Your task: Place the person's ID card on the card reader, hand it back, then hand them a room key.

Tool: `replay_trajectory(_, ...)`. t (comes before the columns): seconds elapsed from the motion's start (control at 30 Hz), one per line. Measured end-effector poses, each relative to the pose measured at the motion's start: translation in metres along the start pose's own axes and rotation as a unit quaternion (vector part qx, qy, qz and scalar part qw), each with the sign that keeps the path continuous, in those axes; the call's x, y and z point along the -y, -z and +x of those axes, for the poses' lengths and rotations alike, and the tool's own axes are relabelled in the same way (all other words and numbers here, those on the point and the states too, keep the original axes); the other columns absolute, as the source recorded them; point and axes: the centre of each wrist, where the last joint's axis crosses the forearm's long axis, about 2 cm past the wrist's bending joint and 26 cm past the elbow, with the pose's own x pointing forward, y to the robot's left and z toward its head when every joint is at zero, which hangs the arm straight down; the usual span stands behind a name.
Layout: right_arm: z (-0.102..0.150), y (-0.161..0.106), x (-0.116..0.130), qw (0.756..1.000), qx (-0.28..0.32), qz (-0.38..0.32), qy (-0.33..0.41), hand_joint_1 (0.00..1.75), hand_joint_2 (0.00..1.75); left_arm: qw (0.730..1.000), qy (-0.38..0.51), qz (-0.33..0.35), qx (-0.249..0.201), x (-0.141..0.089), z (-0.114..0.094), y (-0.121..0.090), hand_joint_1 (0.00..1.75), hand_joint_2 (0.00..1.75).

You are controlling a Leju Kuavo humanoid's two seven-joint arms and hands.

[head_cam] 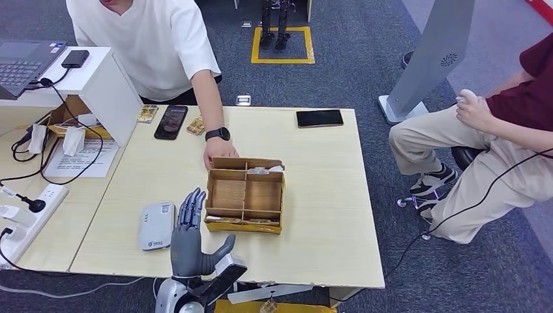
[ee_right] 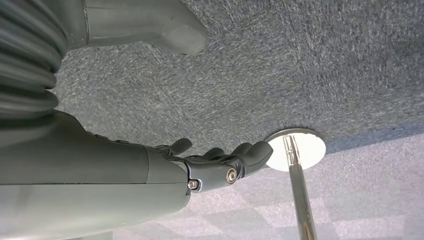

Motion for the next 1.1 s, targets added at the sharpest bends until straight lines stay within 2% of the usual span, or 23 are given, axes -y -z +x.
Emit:
replay_trajectory(0.3, 0.000, -0.001, -0.001, 1.000, 0.004, 0.005, -0.001, 0.00, 1.75, 0.998, 0.017, -0.054, 0.032, 0.012, 0.009, -0.010, 0.00, 1.75)
replay_trajectory(0.57, 0.001, -0.001, -0.002, 1.000, 0.007, 0.008, -0.004, 0.00, 1.75, 0.994, 0.050, -0.087, 0.052, 0.016, 0.008, -0.017, 0.00, 1.75)
replay_trajectory(0.9, 0.004, 0.000, -0.004, 1.000, 0.001, 0.013, -0.004, 0.00, 1.75, 0.981, 0.139, -0.112, 0.074, 0.017, 0.010, -0.015, 0.00, 1.75)
replay_trajectory(1.1, 0.005, 0.000, -0.004, 1.000, 0.000, 0.013, -0.003, 0.00, 1.75, 0.981, 0.146, -0.108, 0.071, 0.017, 0.011, -0.013, 0.00, 1.75)
